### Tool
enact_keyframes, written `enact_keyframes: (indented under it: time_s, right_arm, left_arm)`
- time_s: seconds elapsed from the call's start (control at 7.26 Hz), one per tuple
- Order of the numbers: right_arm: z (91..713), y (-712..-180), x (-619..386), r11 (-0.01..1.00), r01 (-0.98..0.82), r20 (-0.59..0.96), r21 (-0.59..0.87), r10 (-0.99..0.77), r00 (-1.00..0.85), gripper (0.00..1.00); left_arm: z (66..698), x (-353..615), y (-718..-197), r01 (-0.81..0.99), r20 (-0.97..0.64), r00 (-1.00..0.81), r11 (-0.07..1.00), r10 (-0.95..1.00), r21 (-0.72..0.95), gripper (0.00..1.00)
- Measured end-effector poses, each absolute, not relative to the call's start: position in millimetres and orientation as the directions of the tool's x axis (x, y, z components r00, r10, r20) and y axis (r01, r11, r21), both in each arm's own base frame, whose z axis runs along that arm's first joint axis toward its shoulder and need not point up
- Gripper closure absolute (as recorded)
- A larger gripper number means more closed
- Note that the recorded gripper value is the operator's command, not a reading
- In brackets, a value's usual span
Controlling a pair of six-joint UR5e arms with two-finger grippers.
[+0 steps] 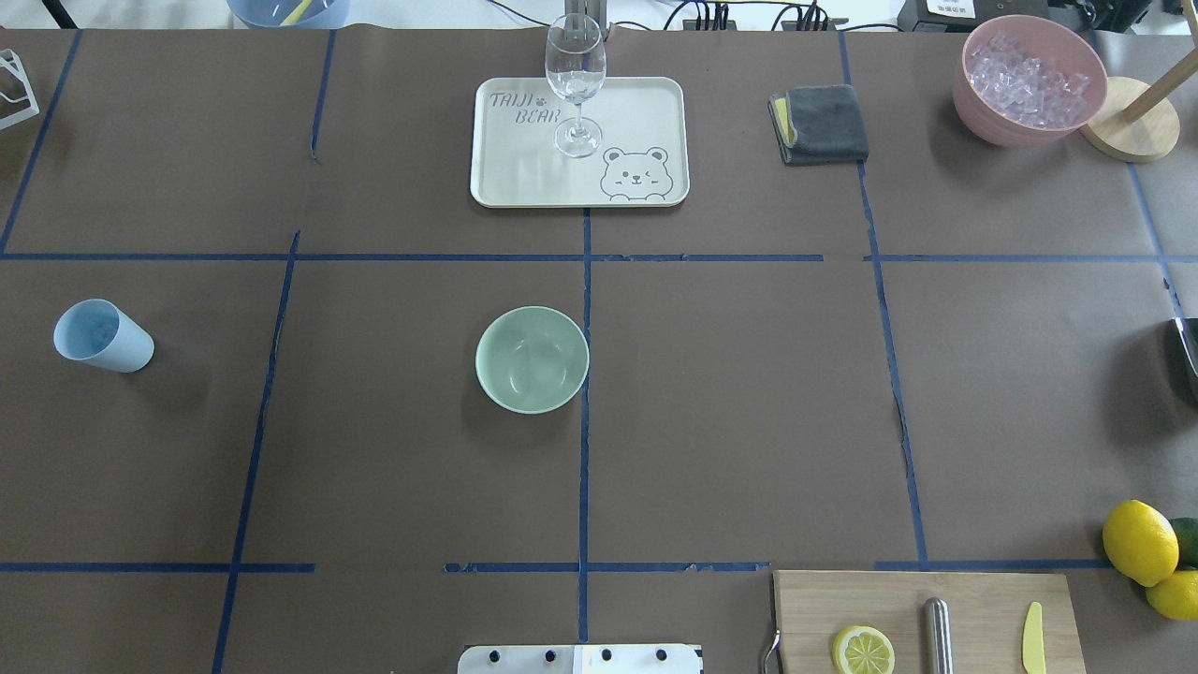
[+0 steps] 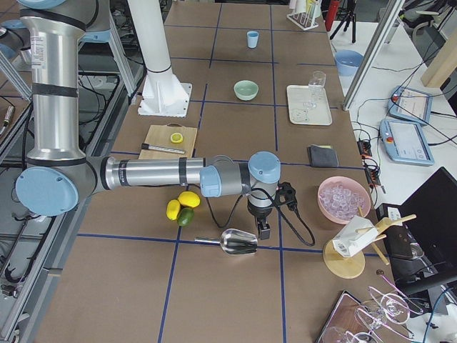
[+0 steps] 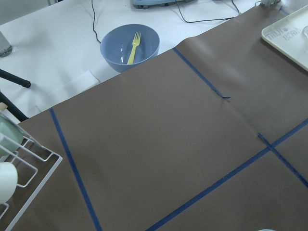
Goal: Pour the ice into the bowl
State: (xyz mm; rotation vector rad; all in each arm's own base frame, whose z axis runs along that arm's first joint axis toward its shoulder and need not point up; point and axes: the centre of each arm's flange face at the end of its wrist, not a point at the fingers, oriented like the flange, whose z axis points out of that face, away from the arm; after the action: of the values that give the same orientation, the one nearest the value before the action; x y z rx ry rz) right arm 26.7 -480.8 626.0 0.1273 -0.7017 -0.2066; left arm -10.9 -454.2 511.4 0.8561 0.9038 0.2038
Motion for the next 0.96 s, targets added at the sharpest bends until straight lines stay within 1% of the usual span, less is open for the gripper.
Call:
enact_keyframes:
  time_s: [0.55, 0.96]
  right_arm:
    - [634.6, -472.0, 29.3, 0.977, 0.135, 0.633, 0.162, -0.208, 0.746, 0.0]
    - [639.9, -466.3, 29.8, 0.98, 0.131, 0.638, 0.148, -0.196, 0.745, 0.0]
  left_arm:
    - [532.7, 109.5, -409.4, 0.442, -0.676, 0.661, 0.558, 0.327, 0.702, 0.0]
    - [559.6, 170.3, -355.7, 0.586, -0.72, 0.671, 0.466, 0.179, 0.662, 0.0]
